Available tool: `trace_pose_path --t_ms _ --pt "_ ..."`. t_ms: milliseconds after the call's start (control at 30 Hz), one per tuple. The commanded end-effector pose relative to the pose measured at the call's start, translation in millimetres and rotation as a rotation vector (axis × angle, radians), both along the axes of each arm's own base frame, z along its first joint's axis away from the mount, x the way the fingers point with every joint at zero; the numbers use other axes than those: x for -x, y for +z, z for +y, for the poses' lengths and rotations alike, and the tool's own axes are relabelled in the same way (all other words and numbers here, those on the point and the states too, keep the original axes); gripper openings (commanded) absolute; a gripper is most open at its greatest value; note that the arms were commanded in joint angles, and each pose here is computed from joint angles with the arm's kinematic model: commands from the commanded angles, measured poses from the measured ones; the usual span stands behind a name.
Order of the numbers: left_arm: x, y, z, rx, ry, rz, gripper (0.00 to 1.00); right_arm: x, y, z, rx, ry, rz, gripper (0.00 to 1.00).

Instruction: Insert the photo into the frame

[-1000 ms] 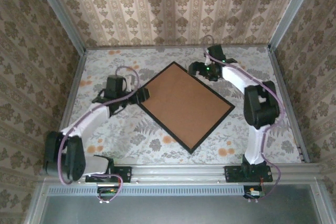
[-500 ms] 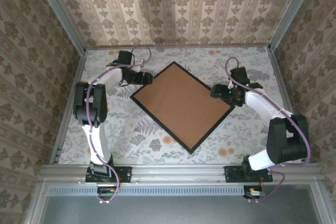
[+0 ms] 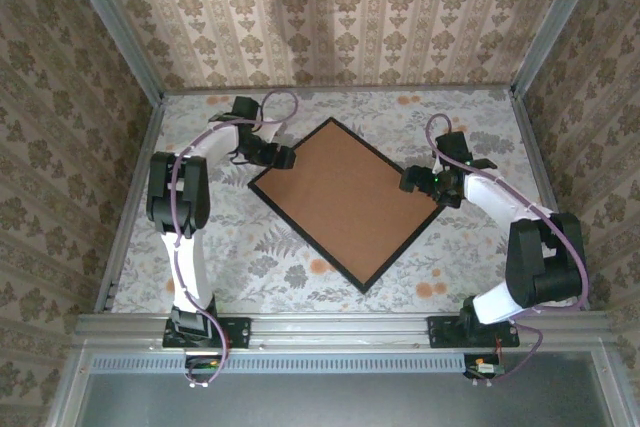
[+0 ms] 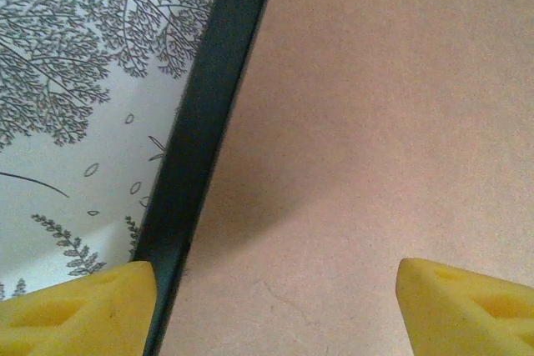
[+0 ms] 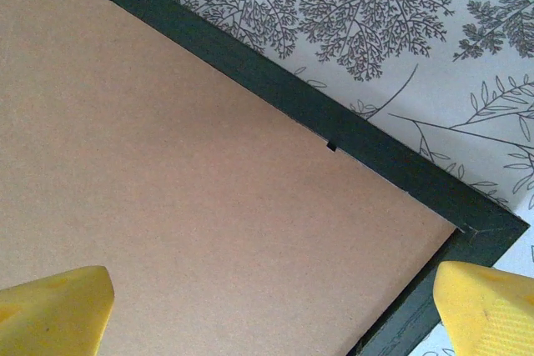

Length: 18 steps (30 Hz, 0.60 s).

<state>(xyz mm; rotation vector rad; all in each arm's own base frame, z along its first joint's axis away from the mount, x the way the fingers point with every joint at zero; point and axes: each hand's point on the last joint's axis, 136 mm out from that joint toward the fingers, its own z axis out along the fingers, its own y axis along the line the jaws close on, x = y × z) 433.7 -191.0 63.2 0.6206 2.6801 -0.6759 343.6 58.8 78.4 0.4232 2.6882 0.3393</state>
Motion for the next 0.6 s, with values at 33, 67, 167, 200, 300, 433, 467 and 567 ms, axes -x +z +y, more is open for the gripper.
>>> trace_pose_path --t_ms 33,67,167,200,300,433,467,567 --pt "3.8 -2.9 -3.7 -0.006 -0.039 0.017 0.77 6.7 2.2 -4.9 -0.003 -0.008 0.010 1.00" --pt "2.4 -4.3 -1.4 -0.017 -0.033 0.015 0.77 6.7 2.3 -4.1 -0.006 -0.006 0.010 1.00" --pt "1.3 -4.0 -1.9 -0.022 -0.035 0.013 0.77 7.4 -0.3 -3.0 -0.011 -0.003 0.017 1.00" --pt "0.3 -3.7 -1.3 -0.025 -0.035 0.010 0.77 7.2 -0.6 -2.7 -0.013 -0.002 0.017 1.00" --pt "0.3 -6.0 -0.6 -0.032 -0.038 0.017 0.77 8.4 -3.0 -2.3 -0.014 -0.001 0.025 1.00" --pt "2.8 -9.1 -2.1 -0.026 -0.043 0.031 0.77 10.3 -3.2 -4.3 -0.005 -0.002 0.029 1.00" --pt "3.7 -9.7 -2.3 -0.025 -0.044 0.034 0.77 10.3 -3.2 -5.4 -0.003 -0.003 0.030 1.00" --pt "4.9 -10.5 -4.0 -0.017 -0.048 0.040 0.77 10.5 -4.3 -6.1 -0.002 -0.004 0.034 1.00"
